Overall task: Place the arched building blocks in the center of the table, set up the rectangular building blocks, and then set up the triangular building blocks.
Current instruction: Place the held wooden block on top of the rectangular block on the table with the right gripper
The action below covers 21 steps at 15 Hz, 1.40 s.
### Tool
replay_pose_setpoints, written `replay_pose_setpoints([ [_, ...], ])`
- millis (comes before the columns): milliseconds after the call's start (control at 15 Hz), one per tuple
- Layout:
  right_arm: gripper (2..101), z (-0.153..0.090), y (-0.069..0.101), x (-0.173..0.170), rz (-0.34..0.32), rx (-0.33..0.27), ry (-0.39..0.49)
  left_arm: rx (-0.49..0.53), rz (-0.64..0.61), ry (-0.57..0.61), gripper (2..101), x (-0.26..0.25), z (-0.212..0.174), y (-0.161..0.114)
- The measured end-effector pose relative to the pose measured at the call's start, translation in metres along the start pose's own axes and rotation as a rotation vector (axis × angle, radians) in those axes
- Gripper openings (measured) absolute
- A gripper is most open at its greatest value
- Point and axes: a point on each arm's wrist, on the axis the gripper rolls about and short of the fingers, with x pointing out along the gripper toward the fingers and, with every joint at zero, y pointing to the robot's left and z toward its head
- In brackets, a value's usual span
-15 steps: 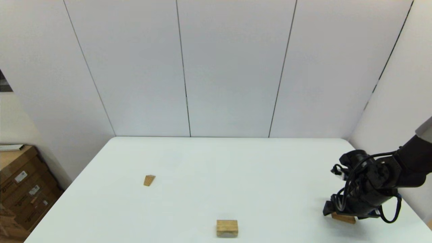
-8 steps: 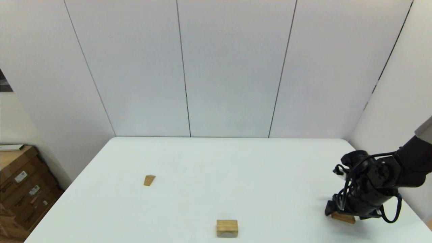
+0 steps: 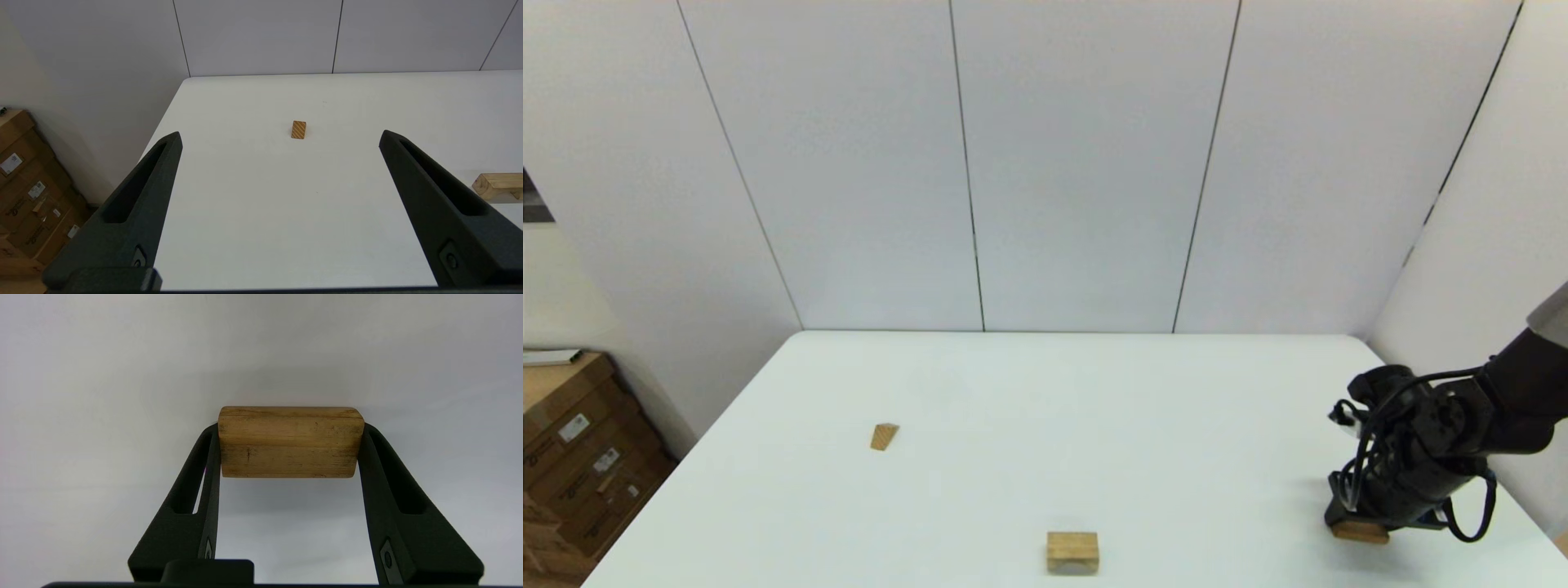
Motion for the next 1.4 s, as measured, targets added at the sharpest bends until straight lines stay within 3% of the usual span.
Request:
replay_pose_setpoints([
  [200, 55.4, -0.004, 0.010, -0.028, 0.021, -0.019, -0.070, 0.002, 0.000, 0.000, 97.7, 0.000, 0.000, 0.000],
  [467, 55.1, -0.026, 0.050, -0.092, 0.088, -0.099, -0.165, 0.003, 0.000, 0.001, 97.7, 0.000, 0.000, 0.000],
  [667, 55.0, -0.053, 0.096, -0.145, 0.162, -0.117, -0.149, 0.004, 0.000, 0.001, 97.8, 0.000, 0.000, 0.000],
  [867, 54.9, -0.086, 0.133, -0.182, 0.187, -0.125, -0.059, 0.006, 0.000, 0.001, 97.8, 0.000, 0.000, 0.000],
  [1067, 54.9, -0.104, 0.162, -0.188, 0.185, -0.141, -0.006, 0.005, 0.000, 0.001, 97.8, 0.000, 0.000, 0.000],
  [1400, 54.9, -0.100, 0.195, -0.172, 0.172, -0.186, 0.031, 0.003, 0.000, 0.001, 97.8, 0.000, 0.000, 0.000],
])
